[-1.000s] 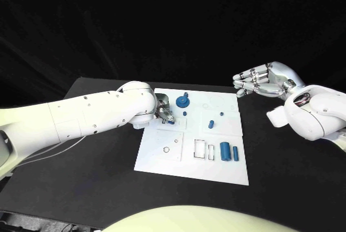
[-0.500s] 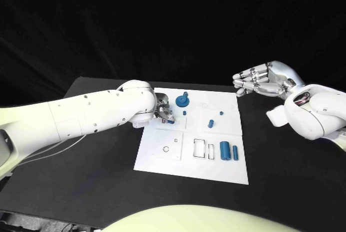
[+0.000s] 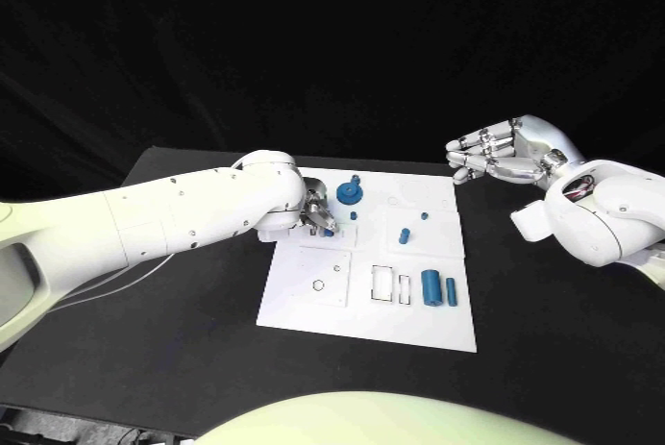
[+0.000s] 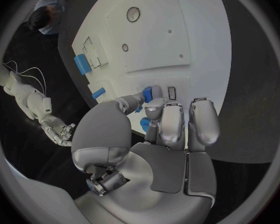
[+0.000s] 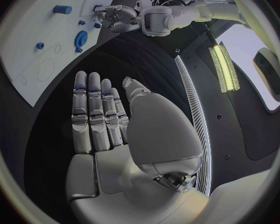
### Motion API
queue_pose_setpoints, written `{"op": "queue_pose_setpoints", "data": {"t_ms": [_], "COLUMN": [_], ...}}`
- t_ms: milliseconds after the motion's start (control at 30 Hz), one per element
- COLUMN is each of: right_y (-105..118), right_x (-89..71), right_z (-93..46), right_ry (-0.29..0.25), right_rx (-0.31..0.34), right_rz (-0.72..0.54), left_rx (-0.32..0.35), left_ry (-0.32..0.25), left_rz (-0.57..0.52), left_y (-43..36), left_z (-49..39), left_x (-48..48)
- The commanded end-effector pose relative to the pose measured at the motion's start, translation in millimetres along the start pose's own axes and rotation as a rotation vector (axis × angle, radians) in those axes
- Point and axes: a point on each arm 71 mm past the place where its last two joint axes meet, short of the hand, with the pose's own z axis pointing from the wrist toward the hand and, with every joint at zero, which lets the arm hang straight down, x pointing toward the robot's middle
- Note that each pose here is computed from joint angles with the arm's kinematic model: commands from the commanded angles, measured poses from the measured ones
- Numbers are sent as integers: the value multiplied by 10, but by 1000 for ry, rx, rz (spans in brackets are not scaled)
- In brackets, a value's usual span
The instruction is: Assemble the parts on the task board
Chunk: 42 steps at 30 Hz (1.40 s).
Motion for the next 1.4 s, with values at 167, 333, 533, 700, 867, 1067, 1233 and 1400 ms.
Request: {"op": "queue_pose_setpoints", "data": {"t_ms": [167, 333, 533, 700, 867, 1067, 1233, 1400], "right_y": [4, 3, -1, -4, -7, -14, -21, -27], "right_x": [12, 12, 5, 2, -4, -14, -20, -20], "right_z": [4, 3, 0, 0, -2, -5, -6, -4], "right_ry": [10, 11, 10, 8, 7, 4, 3, 2], "right_rx": [-2, -1, 0, 1, 1, 3, 7, 12], "right_rz": [3, 3, 3, 2, 2, 2, 5, 12], "left_rx": [-3, -3, -7, -13, -15, -13, -10, -3], "left_ry": [69, 77, 77, 60, 37, 19, -1, -17], "left_rz": [15, 21, 20, 10, -5, -17, -30, -50], "left_y": [-40, -43, -23, 10, 41, 61, 77, 86], "left_z": [31, 33, 33, 25, 10, -12, -36, -73], "left_x": [98, 101, 97, 76, 48, 32, 7, -29]}}
